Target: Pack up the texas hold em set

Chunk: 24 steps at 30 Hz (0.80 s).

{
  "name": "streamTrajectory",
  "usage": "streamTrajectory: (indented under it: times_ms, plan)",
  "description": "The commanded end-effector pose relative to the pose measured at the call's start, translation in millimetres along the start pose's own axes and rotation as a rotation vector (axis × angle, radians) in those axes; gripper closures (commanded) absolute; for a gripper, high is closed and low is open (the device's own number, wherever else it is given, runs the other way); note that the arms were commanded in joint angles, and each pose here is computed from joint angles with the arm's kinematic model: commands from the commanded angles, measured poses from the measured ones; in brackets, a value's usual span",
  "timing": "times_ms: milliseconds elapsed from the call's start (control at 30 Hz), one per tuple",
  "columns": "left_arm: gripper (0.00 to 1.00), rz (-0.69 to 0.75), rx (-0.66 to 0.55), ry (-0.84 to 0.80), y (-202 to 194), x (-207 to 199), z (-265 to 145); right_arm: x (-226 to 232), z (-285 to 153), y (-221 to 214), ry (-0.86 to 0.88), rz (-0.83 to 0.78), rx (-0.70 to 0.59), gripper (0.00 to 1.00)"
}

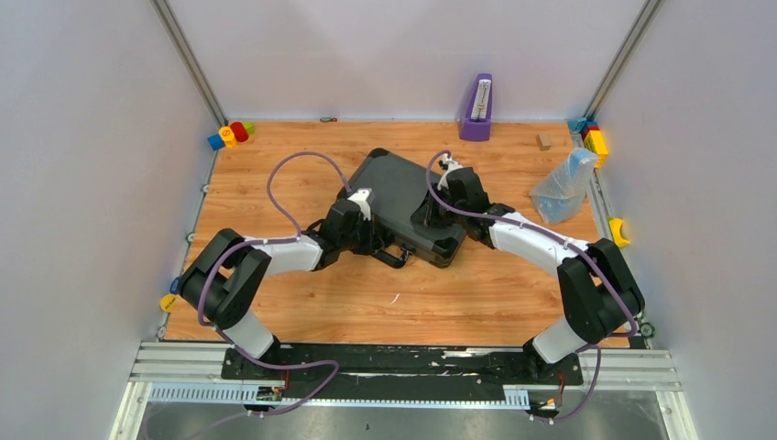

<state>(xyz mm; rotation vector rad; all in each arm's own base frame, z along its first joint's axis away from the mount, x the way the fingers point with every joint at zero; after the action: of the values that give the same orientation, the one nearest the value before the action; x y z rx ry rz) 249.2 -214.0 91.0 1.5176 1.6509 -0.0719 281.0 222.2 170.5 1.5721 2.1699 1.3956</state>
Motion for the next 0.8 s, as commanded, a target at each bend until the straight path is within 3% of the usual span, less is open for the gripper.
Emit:
streamTrajectory:
  times_ms: [0, 500, 767]
  plan:
    - [1.0, 0.102, -0.089, 0.113, -4.7, 13.8, 21.8, -16.1, 6.0, -42.0, -0.077, 0.001, 0.179, 1.0]
    - [1.0, 0.169, -0.191, 0.105, -10.2, 27.9, 30.5, -18.3, 8.0, -44.6, -0.093, 0.003, 0.194, 1.0]
    - [1.0, 0.17, -0.243, 0.081, 2.1, 11.9, -0.9, -17.9, 5.2, -43.0, -0.098, 0.0, 0.182, 1.0]
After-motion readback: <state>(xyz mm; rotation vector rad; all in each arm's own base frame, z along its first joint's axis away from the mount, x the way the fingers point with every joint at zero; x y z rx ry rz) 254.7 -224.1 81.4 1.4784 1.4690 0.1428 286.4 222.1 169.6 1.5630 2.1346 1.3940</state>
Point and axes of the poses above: each gripper's point midway between its finger pads, its own z axis out along the fingers, its own x axis along the line the jaws close on, y = z × x, the point moved 9 cm from there along -z, back along the fingers, and after that the axes turned 15 degrees about -z, right-handed, at the moved point
